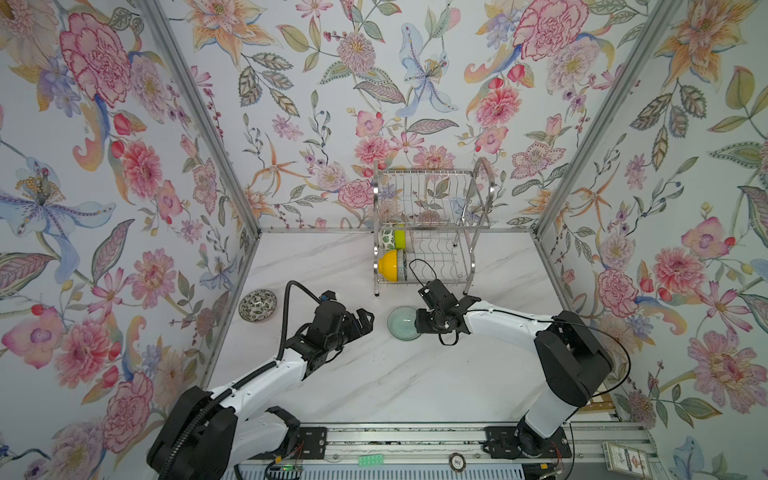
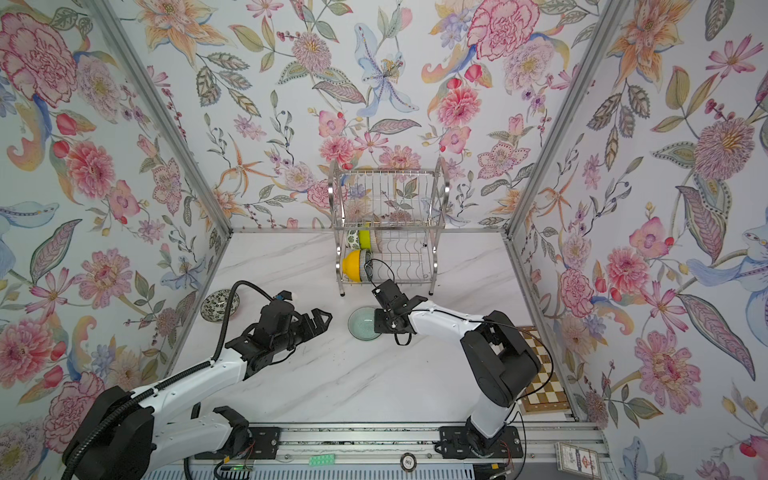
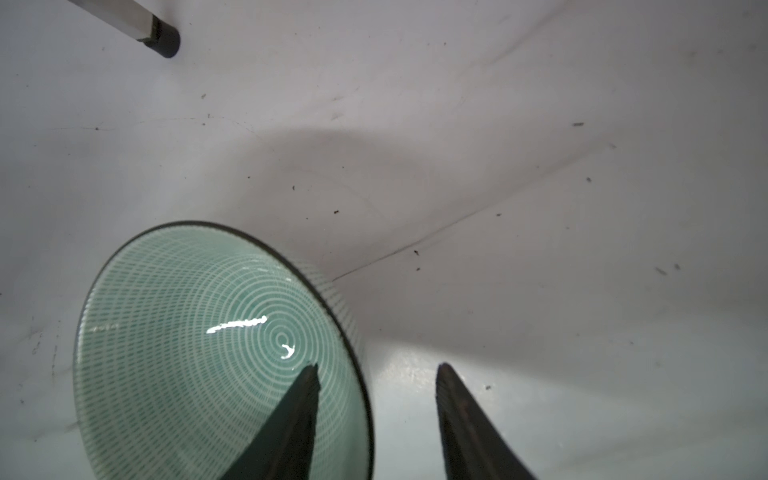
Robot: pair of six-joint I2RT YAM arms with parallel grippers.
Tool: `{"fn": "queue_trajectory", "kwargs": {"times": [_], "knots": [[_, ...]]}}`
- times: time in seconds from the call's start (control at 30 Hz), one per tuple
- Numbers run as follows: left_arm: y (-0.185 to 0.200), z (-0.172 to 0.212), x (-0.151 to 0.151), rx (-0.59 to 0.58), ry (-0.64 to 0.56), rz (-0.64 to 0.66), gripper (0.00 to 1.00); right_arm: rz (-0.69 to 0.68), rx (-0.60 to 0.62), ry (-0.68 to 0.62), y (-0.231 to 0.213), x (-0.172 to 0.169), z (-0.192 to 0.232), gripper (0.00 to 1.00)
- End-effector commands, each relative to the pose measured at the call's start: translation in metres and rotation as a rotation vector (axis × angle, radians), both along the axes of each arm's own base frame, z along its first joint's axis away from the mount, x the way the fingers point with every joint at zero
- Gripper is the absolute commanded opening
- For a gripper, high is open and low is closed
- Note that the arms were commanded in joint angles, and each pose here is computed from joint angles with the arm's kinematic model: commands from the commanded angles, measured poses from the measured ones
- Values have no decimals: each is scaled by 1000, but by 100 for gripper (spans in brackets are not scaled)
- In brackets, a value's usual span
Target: Load the bowls into the dish rack
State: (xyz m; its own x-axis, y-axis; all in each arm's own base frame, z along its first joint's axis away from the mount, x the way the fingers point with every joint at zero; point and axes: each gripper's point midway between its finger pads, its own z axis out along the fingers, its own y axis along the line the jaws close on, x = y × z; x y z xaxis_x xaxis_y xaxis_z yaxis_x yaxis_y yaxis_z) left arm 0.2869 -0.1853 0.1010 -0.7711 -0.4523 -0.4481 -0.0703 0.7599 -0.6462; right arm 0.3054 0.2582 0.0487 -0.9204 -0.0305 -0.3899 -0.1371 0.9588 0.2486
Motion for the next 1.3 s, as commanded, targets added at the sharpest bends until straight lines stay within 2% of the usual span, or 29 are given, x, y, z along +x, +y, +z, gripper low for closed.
{"fn": "queue_trajectory", "kwargs": {"times": [0.0, 0.17, 0.3, 0.43, 0.63, 0.73, 0.9, 1.1, 1.27], "knots": [[-14, 7, 2, -115, 1, -16, 99, 10, 8, -10, 8, 3, 2, 37], [-24, 1, 3, -144, 31, -43, 99, 3, 12, -25, 6, 3, 4, 17], [-40, 5, 6, -214, 32, -89, 99, -24, 18, -101, -1, 9, 24, 9], [-57, 23, 11, -260, -10, -135, 99, -85, 33, -239, -16, 19, 57, 3], [-84, 53, 15, -194, -93, -211, 99, -194, 127, -471, -46, 27, 114, 1], [-97, 63, 15, -156, -132, -243, 99, -240, 134, -537, -61, 28, 131, 1], [-125, 83, 12, -135, -220, -309, 99, -280, 121, -574, -71, 30, 145, 1], [-131, 88, 19, 22, -279, -272, 98, -271, 211, -625, -62, 28, 170, 0], [-124, 95, 30, 81, -310, -211, 84, -249, 278, -654, -51, 23, 186, 1]]}}
